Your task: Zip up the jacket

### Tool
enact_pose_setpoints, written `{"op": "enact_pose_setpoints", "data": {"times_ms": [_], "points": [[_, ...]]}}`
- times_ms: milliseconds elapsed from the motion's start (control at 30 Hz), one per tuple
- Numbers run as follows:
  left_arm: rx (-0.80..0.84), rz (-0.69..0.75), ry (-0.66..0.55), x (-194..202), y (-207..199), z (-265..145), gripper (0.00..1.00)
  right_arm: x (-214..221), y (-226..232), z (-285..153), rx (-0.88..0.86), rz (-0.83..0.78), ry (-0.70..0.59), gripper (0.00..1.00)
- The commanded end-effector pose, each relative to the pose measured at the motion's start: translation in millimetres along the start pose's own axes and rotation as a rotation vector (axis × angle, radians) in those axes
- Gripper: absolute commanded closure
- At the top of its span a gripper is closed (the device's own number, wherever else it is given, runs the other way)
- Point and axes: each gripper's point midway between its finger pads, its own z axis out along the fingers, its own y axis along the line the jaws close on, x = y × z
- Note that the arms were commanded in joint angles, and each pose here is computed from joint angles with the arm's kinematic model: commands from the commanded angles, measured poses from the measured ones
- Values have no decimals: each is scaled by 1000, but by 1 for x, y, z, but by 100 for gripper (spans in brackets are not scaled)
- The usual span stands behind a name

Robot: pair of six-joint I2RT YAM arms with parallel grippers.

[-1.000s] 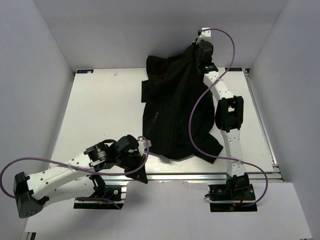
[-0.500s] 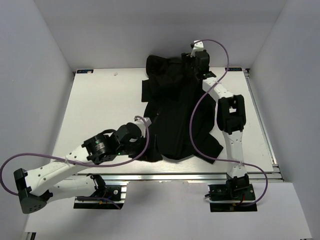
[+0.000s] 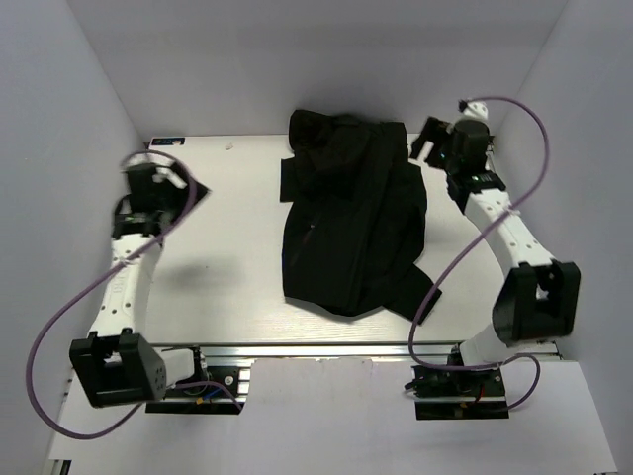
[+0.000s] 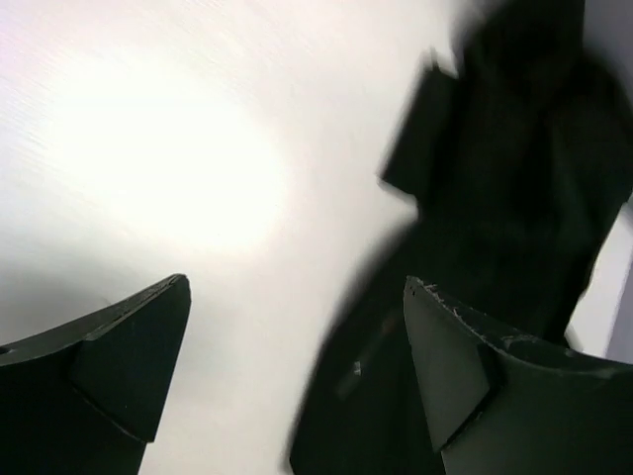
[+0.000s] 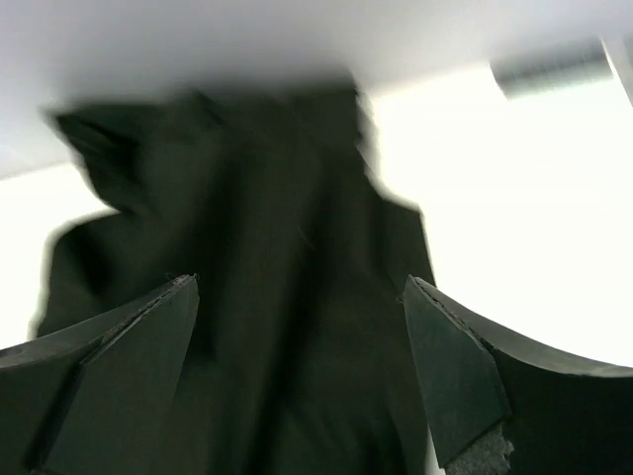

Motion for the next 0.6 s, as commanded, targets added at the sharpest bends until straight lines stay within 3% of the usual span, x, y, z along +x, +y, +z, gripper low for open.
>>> {"op": "enact_pose_setpoints", "data": {"times_ms": [0, 100, 200, 567], "points": [[73, -92, -103, -66, 30, -9, 2, 49, -35, -39, 116, 134, 140, 11], [-58, -160, -95, -67, 83, 1, 2, 59, -56, -74, 209, 127, 133, 11], [-104, -188, -100, -66, 109, 1, 2, 58, -59, -99, 225, 121, 135, 11], [-116, -121, -214, -84, 108, -28, 2, 50, -64, -138, 222, 125, 37, 10]]}}
